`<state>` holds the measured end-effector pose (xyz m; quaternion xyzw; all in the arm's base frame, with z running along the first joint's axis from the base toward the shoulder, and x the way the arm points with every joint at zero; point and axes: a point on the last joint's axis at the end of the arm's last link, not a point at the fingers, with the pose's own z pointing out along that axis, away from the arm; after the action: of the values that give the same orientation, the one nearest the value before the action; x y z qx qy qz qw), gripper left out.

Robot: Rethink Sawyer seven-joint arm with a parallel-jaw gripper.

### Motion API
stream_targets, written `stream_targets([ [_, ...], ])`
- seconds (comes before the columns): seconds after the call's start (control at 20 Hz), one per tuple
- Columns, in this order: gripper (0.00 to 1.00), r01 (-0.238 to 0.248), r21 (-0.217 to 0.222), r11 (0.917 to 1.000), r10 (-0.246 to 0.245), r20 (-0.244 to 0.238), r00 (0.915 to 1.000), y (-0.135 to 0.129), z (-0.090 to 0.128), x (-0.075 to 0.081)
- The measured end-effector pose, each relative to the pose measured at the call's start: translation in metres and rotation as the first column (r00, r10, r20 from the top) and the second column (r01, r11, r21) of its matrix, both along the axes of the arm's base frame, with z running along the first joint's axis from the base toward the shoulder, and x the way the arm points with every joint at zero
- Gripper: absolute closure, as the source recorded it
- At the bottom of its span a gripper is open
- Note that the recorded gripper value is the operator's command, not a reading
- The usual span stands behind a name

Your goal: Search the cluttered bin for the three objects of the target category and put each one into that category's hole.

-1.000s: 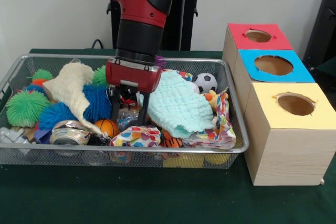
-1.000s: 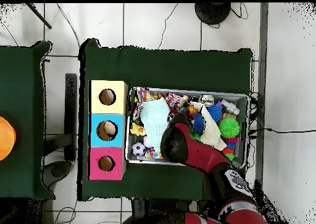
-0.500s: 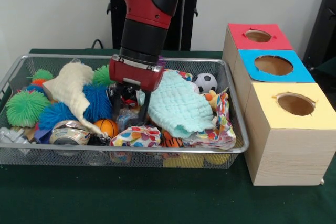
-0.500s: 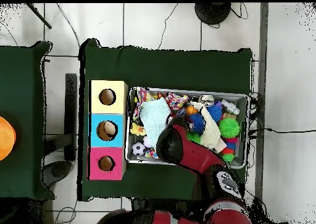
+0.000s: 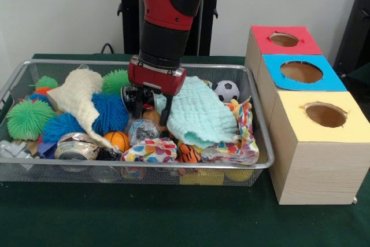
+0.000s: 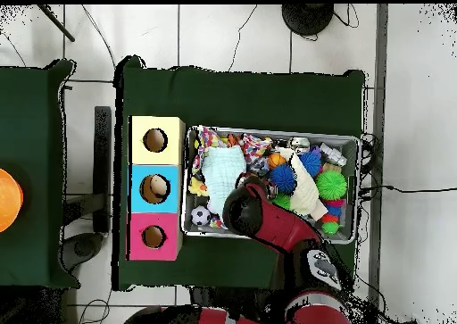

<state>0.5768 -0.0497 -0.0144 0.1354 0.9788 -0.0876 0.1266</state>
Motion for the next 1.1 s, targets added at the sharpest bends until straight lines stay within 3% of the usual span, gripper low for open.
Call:
stream_targets([
  [0.3,0.0,-0.009,-0.036,0.9993,0.01,0.014,0.9999,0.005,0.001,0.0],
  [0.6,0.0,-0.02,-0.079,0.9967,0.027,0.081,0.9964,0.001,-0.003,0.004],
  [1.1,0.0,0.004,-0.037,0.9993,0.0,0.117,0.9932,-0.023,-0.005,0.01],
])
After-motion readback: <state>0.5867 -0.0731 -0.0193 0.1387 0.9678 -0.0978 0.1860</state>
